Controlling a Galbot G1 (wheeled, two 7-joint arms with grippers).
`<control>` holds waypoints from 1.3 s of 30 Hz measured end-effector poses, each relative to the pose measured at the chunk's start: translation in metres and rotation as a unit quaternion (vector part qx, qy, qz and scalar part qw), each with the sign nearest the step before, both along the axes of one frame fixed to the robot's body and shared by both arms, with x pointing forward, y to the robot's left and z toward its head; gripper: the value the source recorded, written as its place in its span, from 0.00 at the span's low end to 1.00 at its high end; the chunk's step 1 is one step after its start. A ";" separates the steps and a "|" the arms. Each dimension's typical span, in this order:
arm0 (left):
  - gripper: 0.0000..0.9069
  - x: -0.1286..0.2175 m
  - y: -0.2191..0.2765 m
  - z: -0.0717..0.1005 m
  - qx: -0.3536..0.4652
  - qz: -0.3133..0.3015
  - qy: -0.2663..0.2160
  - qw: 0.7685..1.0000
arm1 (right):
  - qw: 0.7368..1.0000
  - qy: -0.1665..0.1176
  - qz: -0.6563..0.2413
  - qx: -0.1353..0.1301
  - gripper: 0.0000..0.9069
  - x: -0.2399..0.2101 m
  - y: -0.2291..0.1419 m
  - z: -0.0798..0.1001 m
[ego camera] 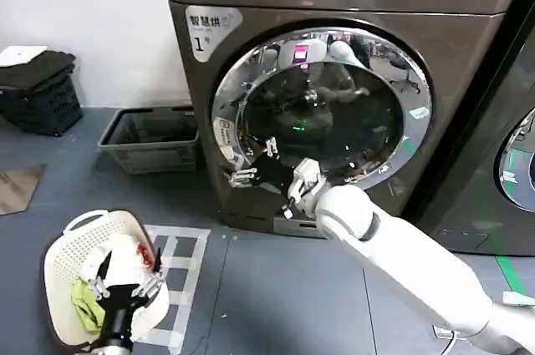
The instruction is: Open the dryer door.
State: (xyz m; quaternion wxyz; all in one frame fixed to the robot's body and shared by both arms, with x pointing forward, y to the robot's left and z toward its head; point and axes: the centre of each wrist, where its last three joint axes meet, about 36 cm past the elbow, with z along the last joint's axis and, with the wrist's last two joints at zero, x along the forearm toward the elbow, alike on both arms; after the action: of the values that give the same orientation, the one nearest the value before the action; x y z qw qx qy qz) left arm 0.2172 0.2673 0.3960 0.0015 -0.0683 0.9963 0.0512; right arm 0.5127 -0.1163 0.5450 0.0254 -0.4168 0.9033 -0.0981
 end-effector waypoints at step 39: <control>1.00 0.000 0.000 0.000 0.000 -0.002 -0.001 1.000 | 1.000 0.008 0.003 0.000 1.00 0.030 0.019 -0.002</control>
State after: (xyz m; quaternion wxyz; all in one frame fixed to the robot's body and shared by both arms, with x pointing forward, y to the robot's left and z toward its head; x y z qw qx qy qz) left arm 0.2174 0.2675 0.3957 0.0030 -0.0660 0.9965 0.0515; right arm 0.5425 -0.0972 0.5434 0.0188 -0.4206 0.9021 -0.0950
